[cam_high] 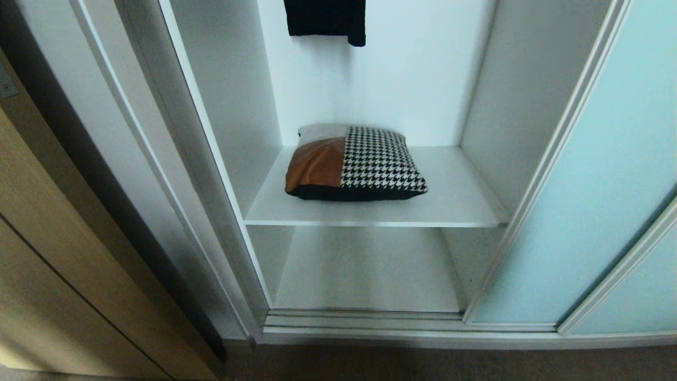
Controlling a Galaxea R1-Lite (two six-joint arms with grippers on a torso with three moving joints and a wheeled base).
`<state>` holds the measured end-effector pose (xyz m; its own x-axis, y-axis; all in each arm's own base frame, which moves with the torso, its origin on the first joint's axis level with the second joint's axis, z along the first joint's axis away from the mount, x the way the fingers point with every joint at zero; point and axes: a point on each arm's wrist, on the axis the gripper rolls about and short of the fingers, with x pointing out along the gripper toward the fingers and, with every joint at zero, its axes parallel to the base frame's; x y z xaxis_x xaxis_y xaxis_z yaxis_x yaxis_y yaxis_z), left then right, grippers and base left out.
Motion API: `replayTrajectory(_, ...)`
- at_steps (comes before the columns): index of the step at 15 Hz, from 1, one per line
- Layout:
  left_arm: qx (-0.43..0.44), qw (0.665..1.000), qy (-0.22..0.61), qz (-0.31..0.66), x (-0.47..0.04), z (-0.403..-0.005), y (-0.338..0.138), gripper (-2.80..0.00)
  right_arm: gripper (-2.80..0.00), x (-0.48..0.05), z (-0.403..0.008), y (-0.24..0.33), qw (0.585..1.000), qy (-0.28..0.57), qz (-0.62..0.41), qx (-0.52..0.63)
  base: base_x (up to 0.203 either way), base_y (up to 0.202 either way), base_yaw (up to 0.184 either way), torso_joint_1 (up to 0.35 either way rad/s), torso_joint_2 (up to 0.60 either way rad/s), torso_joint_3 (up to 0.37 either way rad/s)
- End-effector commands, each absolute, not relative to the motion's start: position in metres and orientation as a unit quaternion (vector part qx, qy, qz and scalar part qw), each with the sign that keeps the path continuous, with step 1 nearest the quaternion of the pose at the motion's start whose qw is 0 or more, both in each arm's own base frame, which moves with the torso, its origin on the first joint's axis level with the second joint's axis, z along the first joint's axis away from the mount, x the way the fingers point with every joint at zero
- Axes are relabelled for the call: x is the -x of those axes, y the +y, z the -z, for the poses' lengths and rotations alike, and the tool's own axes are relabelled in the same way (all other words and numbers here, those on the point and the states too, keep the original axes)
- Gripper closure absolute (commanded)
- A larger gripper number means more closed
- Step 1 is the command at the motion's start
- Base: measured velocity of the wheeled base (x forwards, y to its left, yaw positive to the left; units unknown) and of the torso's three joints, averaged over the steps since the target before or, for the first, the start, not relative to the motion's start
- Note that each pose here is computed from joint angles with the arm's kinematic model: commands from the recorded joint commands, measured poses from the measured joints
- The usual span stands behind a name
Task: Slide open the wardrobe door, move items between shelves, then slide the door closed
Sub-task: Open the door
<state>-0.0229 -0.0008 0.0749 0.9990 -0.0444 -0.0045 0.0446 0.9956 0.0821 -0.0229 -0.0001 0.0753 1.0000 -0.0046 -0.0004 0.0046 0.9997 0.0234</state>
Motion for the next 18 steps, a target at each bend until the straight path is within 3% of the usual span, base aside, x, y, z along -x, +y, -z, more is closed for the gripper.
replayTrajectory(1,-0.038,0.999,0.002,0.018,0.0228,-0.0749,-0.0006,0.0,0.0,0.0228,-0.0749,-0.0001,1.0,0.001,0.002,-0.012,0.0,0.0,0.0,0.0,0.0,0.0)
replayTrajectory(10,-0.039,0.999,0.003,0.015,0.0228,-0.0747,-0.0004,0.0,0.0,0.0229,-0.0753,-0.0001,1.0,0.0,0.002,-0.012,0.0,0.0,0.0,0.0,0.0,0.0)
replayTrajectory(15,-0.031,0.999,0.002,0.013,0.0228,-0.075,-0.0004,0.0,0.0,0.0228,-0.0749,-0.0001,1.0,0.001,0.002,-0.012,0.163,0.142,0.001,0.005,0.0,0.001)
replayTrajectory(18,-0.031,0.999,0.002,0.012,0.0228,-0.075,-0.0004,0.0,0.0,0.0229,-0.0753,-0.0001,1.0,0.0,0.002,-0.011,0.0,0.0,0.0,0.0,0.0,0.0)
